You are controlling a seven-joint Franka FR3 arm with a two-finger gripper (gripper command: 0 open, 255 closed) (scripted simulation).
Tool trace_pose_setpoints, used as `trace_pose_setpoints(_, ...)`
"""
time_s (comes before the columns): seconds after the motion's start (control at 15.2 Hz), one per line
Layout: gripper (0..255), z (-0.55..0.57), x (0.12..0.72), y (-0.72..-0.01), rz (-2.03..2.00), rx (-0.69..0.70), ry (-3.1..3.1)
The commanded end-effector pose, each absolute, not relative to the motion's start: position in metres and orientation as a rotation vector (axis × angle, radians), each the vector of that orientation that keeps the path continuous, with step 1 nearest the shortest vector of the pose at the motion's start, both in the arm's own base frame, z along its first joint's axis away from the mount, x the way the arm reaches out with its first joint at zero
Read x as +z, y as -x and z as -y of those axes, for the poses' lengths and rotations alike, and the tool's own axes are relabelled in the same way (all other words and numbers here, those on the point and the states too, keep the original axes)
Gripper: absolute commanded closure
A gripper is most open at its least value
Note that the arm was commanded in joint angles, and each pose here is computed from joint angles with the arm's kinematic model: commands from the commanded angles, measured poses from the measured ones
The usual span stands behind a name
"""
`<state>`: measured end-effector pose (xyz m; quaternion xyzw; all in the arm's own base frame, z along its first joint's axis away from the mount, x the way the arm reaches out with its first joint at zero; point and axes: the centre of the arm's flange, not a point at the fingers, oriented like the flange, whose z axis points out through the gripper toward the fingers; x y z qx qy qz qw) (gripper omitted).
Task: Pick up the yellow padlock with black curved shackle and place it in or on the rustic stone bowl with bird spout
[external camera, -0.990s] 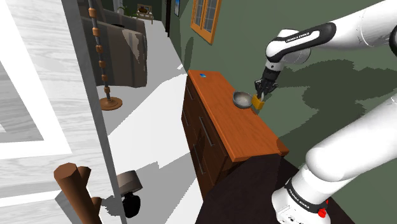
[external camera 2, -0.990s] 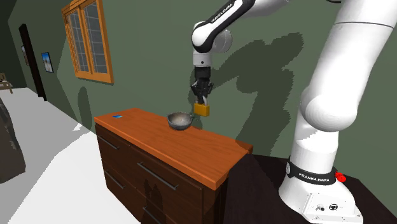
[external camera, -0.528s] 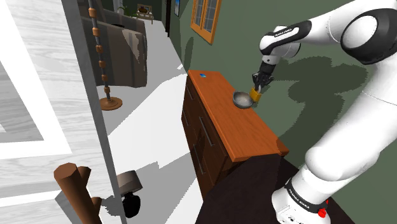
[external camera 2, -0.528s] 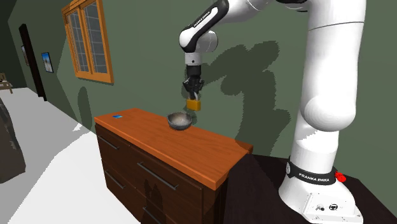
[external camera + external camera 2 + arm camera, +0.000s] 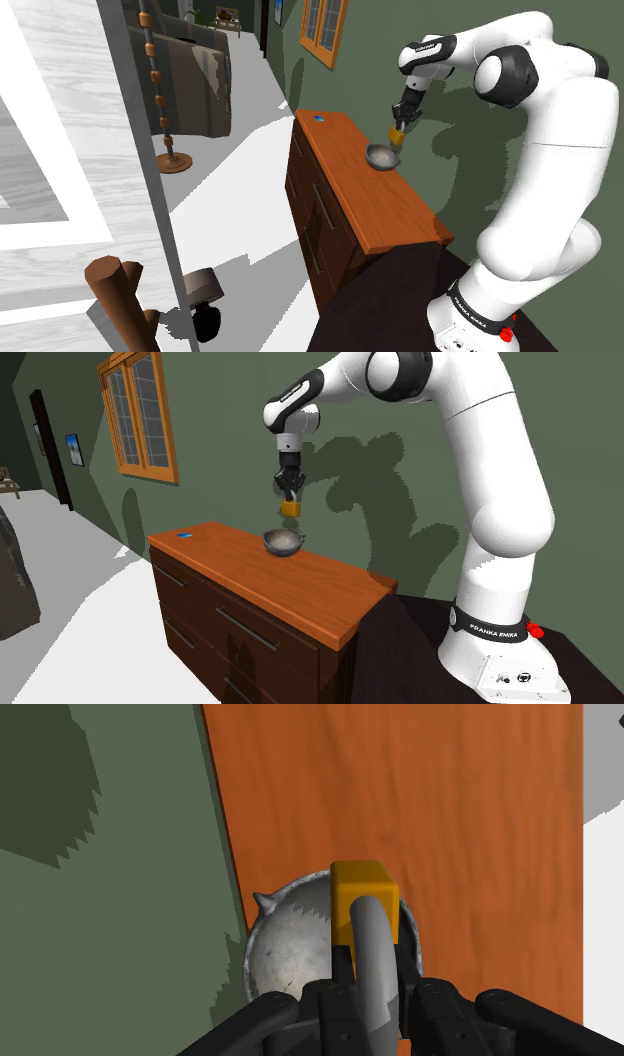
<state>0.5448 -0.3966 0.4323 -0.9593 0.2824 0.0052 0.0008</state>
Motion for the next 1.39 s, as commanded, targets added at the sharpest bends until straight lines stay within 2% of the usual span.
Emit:
trace_pose_setpoints(0.0, 255, 0.413, 0.434, -0.566, -0.884, 0.016, 3.012)
trace_pose_setpoints(0.2, 255, 0.445, 0.437, -0.597, -0.884, 0.016, 3.012)
trace_pose_setpoints(1.32, 255, 0.445, 0.347, -0.597, -0.884, 0.016, 3.012)
